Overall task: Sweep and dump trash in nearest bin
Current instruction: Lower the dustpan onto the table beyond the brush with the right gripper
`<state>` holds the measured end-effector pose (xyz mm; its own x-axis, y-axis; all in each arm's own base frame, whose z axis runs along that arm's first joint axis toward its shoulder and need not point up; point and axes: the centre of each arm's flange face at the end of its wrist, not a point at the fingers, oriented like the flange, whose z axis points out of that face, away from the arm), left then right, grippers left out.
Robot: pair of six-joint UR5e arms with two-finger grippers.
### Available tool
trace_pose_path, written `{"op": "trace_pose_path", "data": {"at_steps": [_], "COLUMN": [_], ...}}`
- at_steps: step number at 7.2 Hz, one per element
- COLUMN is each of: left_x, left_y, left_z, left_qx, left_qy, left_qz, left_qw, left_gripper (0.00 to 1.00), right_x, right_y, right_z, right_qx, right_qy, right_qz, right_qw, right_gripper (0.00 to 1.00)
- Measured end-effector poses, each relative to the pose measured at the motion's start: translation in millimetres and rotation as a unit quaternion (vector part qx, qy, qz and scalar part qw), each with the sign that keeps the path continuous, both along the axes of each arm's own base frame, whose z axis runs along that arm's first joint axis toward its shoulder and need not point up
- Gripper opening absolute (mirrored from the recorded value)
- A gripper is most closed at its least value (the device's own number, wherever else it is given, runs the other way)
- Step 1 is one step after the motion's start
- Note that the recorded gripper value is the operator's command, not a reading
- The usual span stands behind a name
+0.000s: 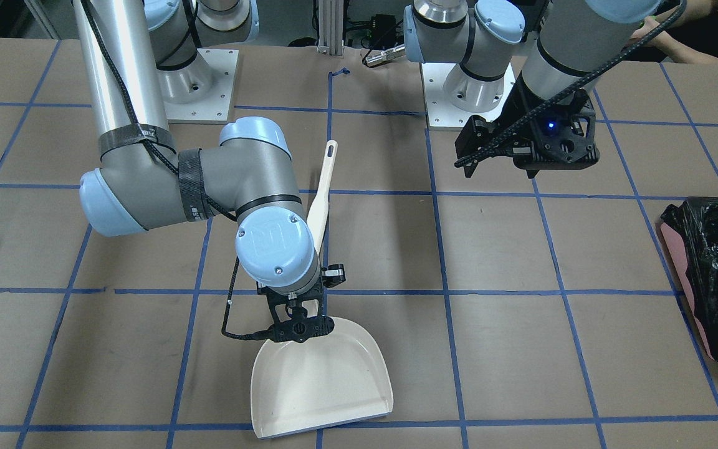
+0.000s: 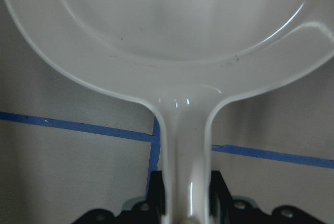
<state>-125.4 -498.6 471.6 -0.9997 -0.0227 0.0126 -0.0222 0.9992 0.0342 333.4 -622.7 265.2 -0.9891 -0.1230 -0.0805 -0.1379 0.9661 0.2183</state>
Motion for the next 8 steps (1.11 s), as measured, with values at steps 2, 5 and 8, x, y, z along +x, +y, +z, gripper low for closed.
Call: {"op": "trace_pose_path", "data": {"at_steps": [2,5,8], "left_x": [0.0,0.0,-0.1], "left_y": [0.0,0.0,0.1], "left_z": [0.0,-0.1,-0.4], "left_qx": [0.000,0.000,0.001], "left_qy": [0.000,0.000,0.000], "left_qz": [0.000,0.000,0.000], "left_qw": [1.0000,1.0000,1.0000], "left_gripper": [1.00,1.00,1.00], "right_x": [1.0,1.8,2.1], "right_y": [-0.5,-0.2,-0.5], "right_z": [-2.0,-4.1,-8.9], "right_qx": [0.001,0.004,0.008], "right_qy": [0.004,0.007,0.008], "right_qz": [-0.018,-0.028,-0.032], "right_qw": [0.9998,0.9996,0.9994], "right_gripper": [0.00,0.00,0.00]}}
